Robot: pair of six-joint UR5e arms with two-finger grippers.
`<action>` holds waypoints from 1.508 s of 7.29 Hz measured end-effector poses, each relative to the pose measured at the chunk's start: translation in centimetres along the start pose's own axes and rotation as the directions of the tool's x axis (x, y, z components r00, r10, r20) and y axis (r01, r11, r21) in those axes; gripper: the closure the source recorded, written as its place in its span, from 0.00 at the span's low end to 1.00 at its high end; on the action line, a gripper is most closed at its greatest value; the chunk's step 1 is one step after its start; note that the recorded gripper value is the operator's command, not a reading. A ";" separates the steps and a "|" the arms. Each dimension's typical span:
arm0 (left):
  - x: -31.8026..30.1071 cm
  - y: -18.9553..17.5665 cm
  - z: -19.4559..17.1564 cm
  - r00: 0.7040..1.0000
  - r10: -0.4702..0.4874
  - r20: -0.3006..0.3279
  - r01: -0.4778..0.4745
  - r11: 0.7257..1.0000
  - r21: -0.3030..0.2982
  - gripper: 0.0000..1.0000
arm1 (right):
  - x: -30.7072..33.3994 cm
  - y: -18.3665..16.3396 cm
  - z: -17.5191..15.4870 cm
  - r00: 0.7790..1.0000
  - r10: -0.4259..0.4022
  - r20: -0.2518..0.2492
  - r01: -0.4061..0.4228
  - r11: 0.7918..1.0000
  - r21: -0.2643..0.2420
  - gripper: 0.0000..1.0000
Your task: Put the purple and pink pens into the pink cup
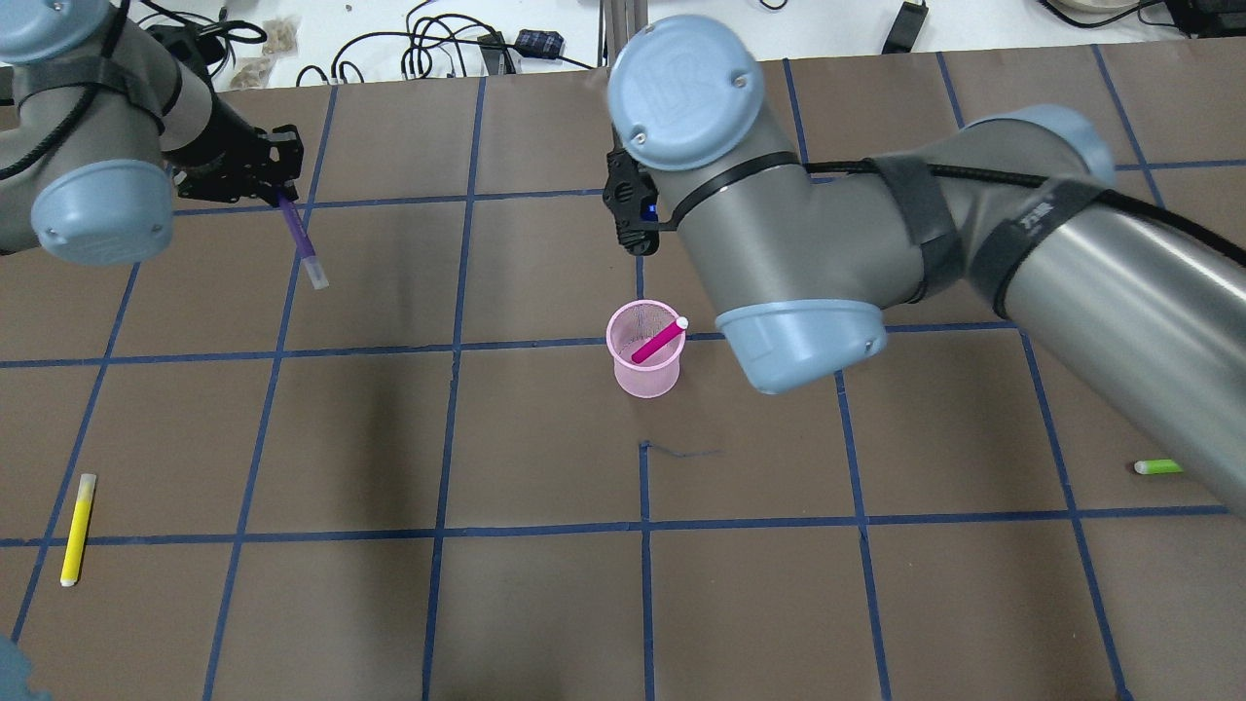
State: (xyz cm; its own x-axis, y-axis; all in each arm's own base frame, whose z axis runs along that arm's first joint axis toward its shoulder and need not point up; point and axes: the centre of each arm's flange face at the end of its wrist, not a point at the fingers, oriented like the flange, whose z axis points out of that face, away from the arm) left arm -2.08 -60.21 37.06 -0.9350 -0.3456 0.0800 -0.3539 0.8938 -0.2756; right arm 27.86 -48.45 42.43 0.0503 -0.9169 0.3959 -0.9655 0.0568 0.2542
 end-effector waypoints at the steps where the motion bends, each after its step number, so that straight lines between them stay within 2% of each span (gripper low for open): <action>1: 3.9 1.7 -0.8 1.000 -0.008 -0.018 0.008 1.000 0.028 1.00 | 1.1 3.7 -0.8 0.996 0.086 -0.003 -0.086 0.996 0.004 0.08; 3: 11.0 5.3 -1.4 0.999 -0.023 -0.033 0.026 0.996 0.091 1.00 | 1.7 10.1 -2.2 0.973 0.229 0.033 -0.229 0.973 -0.011 0.07; 4: 14.2 7.4 -1.6 0.999 -0.043 -0.034 0.046 0.993 0.109 1.00 | 1.8 12.5 -2.7 0.950 0.310 0.040 -0.309 0.951 -0.024 0.08; 5: 17.0 9.6 -1.7 0.996 -0.075 -0.049 0.080 0.990 0.112 1.00 | 1.8 14.0 -3.1 0.912 0.408 0.046 -0.406 0.913 -0.038 0.04; 6: 19.2 11.6 -1.7 0.992 -0.110 -0.062 0.116 0.987 0.114 1.00 | 1.5 14.6 -3.4 0.849 0.525 0.060 -0.522 0.851 -0.058 0.00; 8: 22.1 15.3 -1.5 0.994 -0.104 -0.043 0.110 0.982 0.156 1.00 | 0.3 14.5 -4.0 0.667 0.734 0.132 -0.726 0.679 -0.109 0.00; 9: 23.3 17.2 -1.1 0.993 -0.107 -0.048 0.114 0.977 0.178 1.00 | -0.3 14.2 -4.5 0.552 0.813 0.184 -0.806 0.577 -0.133 0.00; 10: 24.3 18.7 -0.5 0.990 -0.129 -0.062 0.139 0.973 0.186 1.00 | -0.6 13.8 -5.3 0.410 0.882 0.232 -0.876 0.451 -0.170 0.00; 11: 25.0 19.7 -0.1 0.988 -0.136 -0.068 0.147 0.972 0.184 1.00 | -0.8 13.7 -5.9 0.293 0.923 0.250 -0.911 0.349 -0.219 0.00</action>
State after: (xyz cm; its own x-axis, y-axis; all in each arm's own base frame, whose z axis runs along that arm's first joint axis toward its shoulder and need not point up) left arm -32.42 -51.16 33.74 -0.8775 -0.4438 0.1820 -0.4767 0.7652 -0.4327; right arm 16.12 -44.60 50.83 -0.9401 -0.3152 0.1296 -0.3267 0.9418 -0.0792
